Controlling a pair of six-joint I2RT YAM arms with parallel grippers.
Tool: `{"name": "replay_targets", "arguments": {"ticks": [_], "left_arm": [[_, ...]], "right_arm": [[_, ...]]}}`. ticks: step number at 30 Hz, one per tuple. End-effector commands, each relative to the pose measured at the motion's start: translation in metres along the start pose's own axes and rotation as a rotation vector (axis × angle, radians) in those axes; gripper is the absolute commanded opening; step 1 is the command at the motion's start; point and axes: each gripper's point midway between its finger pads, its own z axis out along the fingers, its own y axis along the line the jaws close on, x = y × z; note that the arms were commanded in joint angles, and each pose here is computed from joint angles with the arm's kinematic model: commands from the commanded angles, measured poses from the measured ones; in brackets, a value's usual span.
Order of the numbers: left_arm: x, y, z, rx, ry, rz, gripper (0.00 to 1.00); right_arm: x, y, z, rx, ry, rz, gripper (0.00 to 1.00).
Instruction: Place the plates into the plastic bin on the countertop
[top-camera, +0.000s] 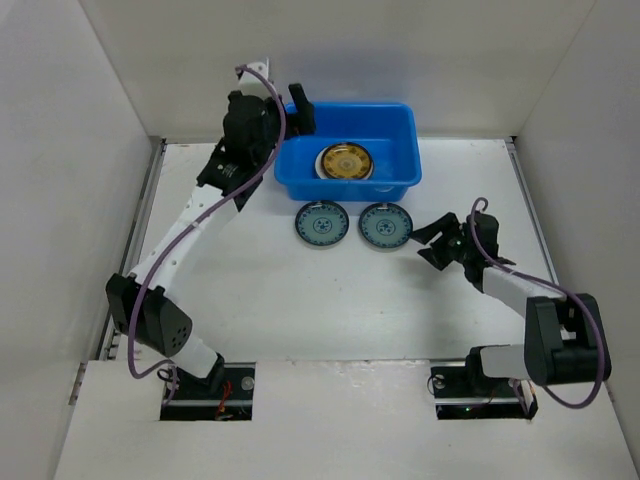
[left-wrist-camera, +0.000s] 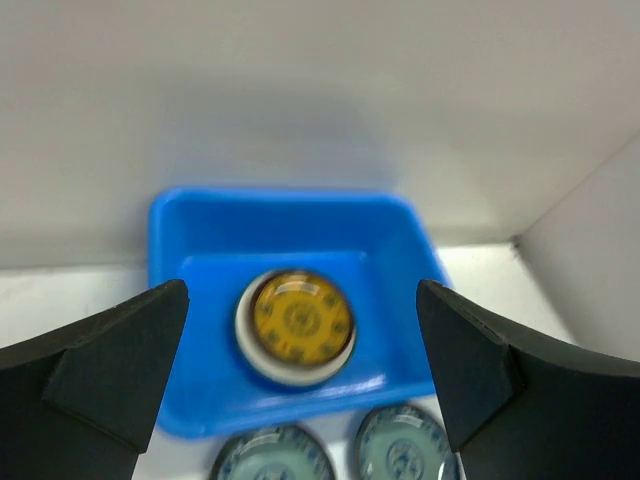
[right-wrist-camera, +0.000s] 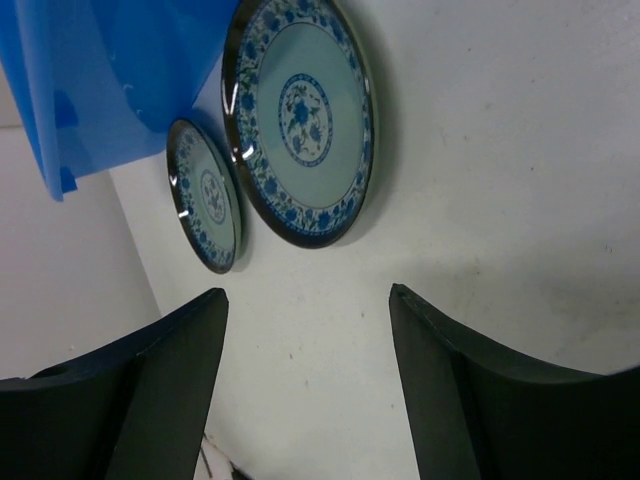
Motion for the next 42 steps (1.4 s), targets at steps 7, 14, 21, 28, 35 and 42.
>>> {"name": "replay_targets", "arguments": {"ticks": [7,14,21,28,35,42], "left_arm": [[0.132,0.058,-0.072,-0.208,0.247,0.004,1.00],[0.145,0.083,-0.122,-0.262,0.292,-0.034,1.00],[0.144,0.097,-0.156,-0.297,0.297,-0.061,1.00],[0.147,0.109,-0.181,-0.329,0.297,-0.089,1.00],[0.156,0.119,-0.189,-0.349,0.305,-0.101,1.00],[0.180,0.118,-0.188,-0.331,0.354,-0.129,1.00]], "right_arm": [[-0.006,0.010,0.040,-0.059,-0.026,0.081,0.65],[-0.001,-0.005,0.066,-0.024,0.000,0.131,0.60],[0.002,-0.011,0.087,-0.017,0.011,0.176,0.48],[0.011,-0.006,0.088,-0.023,0.032,0.166,0.11],[0.056,0.029,0.051,-0.083,0.120,0.056,0.02],[0.106,0.095,-0.012,-0.110,0.186,-0.243,0.02]]}}
